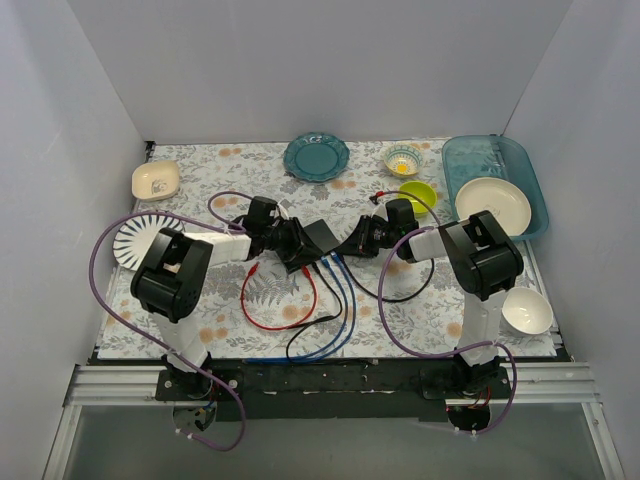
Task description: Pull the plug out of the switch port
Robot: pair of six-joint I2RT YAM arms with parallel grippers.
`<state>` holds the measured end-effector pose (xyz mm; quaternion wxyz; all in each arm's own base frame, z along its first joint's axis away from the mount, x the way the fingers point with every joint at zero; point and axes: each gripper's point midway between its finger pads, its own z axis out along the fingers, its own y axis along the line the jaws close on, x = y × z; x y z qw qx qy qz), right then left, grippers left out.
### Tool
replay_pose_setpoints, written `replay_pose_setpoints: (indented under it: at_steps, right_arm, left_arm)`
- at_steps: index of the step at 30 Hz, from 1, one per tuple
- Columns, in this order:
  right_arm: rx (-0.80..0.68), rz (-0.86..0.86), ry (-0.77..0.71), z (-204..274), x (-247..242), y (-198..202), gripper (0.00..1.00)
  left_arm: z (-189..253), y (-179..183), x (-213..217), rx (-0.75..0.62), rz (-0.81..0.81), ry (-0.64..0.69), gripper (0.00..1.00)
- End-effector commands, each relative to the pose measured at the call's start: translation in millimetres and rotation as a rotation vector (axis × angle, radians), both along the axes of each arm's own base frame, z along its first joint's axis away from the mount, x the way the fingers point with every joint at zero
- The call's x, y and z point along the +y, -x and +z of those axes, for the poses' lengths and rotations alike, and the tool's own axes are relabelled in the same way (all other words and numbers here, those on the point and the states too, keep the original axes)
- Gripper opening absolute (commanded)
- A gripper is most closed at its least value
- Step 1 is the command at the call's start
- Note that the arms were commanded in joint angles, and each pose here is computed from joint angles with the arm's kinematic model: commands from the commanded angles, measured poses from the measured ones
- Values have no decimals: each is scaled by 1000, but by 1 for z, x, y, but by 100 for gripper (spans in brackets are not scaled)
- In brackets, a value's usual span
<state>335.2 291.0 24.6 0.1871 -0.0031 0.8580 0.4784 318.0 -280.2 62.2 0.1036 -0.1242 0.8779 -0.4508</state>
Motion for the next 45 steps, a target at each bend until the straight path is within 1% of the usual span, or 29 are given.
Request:
replay_pose_setpoints:
  at_steps: [1, 8, 14, 16, 17, 18, 19, 21, 22, 24, 25, 26, 27, 28, 31, 32, 34, 36, 39, 40, 45]
  right_arm:
    - [102, 3, 164, -43, -22, 26, 1]
    - [120, 18, 187, -41, -35, 53, 1]
    - [135, 12, 209, -37, -41, 60, 1]
    - [133, -60, 308, -42, -61, 58, 1]
    - [96, -92, 327, -30, -67, 53, 1]
    - [68, -150, 402, -31, -82, 47, 1]
    - [87, -175, 452, -32, -95, 50, 1]
    - [14, -237, 529, -20, -113, 37, 1]
    - [20, -252, 561, -19, -121, 39, 1]
    - [-14, -279, 580, -10, -127, 33, 1]
    - [-47, -282, 555, 0, -122, 26, 1]
    - [-62, -277, 535, 4, -119, 23, 3]
    - [-77, -262, 501, 12, -112, 21, 11]
    - [-131, -256, 460, 25, -102, 13, 29]
    - [-205, -215, 409, 49, -78, 3, 51]
    - [-234, -204, 381, 62, -69, -4, 54]
    - [-252, -140, 316, 68, -48, -3, 57]
    - [-248, -85, 251, 74, -29, 0, 57]
    - [-207, -16, 210, 62, -8, 5, 57]
    - [-175, 4, 214, 49, -3, 9, 57]
    - [-99, 34, 195, 27, 4, 18, 54]
  left_arm:
    - [0, 0, -5, -4, -5, 10, 25]
    - [-20, 2, 0, 48, 38, -17, 25]
    - [-13, -5, 0, 29, 57, -12, 25]
    - [-2, -13, 1, 1, 71, 0, 25]
    - [3, -16, 2, -7, 76, 4, 25]
    - [8, -20, 3, -21, 81, 9, 25]
    - [10, -21, 4, -25, 83, 5, 25]
    - [19, -26, 6, -51, 89, 4, 26]
    - [20, -27, 8, -57, 87, -2, 26]
    - [26, -30, 12, -78, 99, -5, 26]
    - [27, -30, 13, -79, 102, -6, 26]
    - [31, -31, 15, -90, 107, -3, 26]
    - [33, -32, 16, -96, 110, -3, 27]
    - [33, -32, 17, -98, 112, -4, 27]
    - [38, -34, 19, -114, 117, -4, 29]
    - [40, -35, 19, -119, 117, -5, 29]
    - [39, -36, 21, -118, 121, -7, 29]
    - [39, -37, 21, -117, 123, -6, 29]
    - [32, -38, 23, -102, 129, -14, 30]
    - [29, -38, 24, -93, 129, -19, 30]
    - [19, -39, 29, -63, 144, -36, 30]
